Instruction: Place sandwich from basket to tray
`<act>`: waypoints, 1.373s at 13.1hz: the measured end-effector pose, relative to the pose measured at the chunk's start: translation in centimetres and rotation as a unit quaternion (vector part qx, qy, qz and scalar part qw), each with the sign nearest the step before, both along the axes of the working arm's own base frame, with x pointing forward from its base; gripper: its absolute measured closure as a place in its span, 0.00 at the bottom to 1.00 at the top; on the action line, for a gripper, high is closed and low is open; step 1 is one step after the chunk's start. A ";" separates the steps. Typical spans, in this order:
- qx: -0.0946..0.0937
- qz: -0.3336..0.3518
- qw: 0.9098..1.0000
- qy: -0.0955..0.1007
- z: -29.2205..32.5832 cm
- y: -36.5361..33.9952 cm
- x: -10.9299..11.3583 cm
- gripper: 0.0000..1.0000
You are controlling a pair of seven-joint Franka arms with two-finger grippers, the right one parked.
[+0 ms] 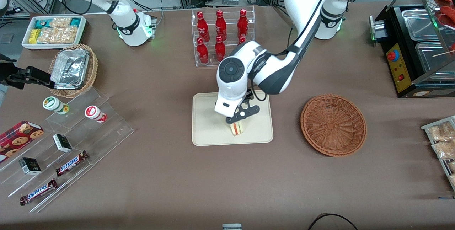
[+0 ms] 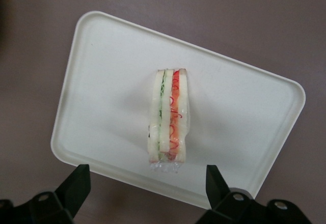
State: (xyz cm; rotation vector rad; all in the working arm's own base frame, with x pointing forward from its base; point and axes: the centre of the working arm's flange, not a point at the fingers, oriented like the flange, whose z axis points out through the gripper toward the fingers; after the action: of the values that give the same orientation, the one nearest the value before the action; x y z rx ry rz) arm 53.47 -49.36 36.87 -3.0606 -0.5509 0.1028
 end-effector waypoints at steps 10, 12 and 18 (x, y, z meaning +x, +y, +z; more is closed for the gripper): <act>0.008 -0.012 1.000 0.017 8.1 18.7 6.5 0.00; 0.003 -0.045 0.999 0.019 9.5 23.3 6.5 0.00; -0.012 -0.102 0.994 0.028 13.8 34.4 5.7 0.00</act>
State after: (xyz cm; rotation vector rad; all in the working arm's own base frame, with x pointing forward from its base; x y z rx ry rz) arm 59.20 -14.92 50.63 -3.1042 -0.2321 0.1908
